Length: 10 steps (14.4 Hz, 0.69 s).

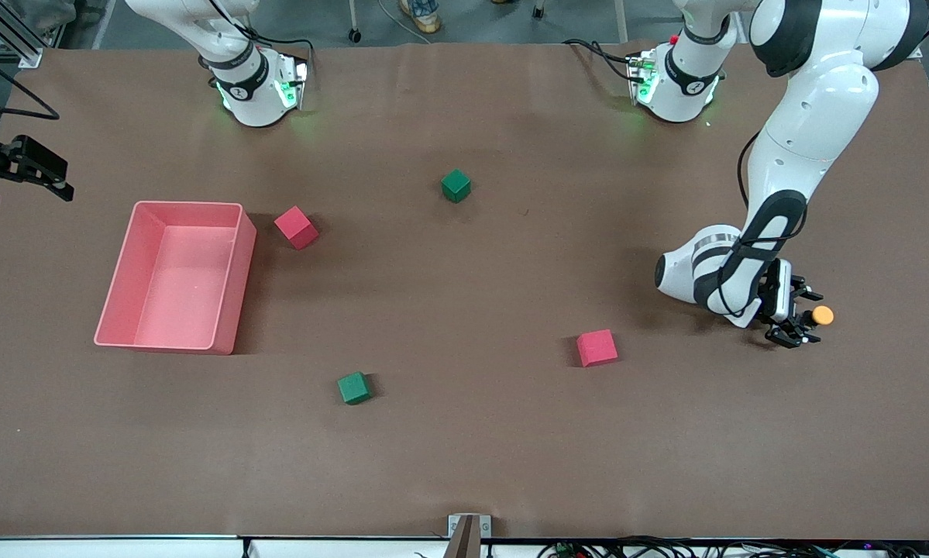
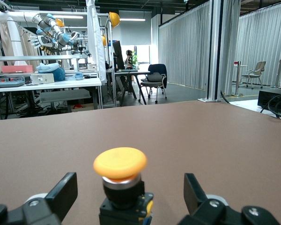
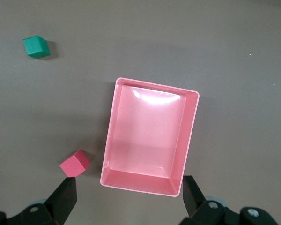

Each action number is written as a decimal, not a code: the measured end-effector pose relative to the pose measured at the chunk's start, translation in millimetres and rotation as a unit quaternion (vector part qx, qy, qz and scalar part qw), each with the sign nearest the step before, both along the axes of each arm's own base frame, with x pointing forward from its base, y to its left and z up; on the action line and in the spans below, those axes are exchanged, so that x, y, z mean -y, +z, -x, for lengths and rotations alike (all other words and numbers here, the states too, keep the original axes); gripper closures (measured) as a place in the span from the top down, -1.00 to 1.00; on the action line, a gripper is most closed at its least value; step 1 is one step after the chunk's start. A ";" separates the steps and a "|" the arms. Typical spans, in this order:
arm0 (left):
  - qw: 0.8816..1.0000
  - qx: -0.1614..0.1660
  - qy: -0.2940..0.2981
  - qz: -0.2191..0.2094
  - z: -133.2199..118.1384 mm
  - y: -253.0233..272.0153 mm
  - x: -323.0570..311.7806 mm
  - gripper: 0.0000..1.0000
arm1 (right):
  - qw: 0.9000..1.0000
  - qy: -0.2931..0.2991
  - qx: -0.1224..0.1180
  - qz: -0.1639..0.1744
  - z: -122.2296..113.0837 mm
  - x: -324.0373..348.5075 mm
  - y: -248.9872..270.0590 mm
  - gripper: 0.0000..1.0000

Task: Place and upright button with both arms
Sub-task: 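Lower the held button upright onto the table with the left gripper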

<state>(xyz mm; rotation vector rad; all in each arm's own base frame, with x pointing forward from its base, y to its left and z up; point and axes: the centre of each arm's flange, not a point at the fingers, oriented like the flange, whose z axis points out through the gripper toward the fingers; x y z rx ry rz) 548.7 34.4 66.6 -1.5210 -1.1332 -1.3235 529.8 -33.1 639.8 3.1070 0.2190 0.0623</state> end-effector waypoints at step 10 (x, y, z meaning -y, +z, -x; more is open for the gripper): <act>0.999 -0.012 0.010 -0.034 -2.1 10.2 -10.6 1.00 | 1.000 0.000 0.000 0.000 -0.1 0.2 -0.2 1.00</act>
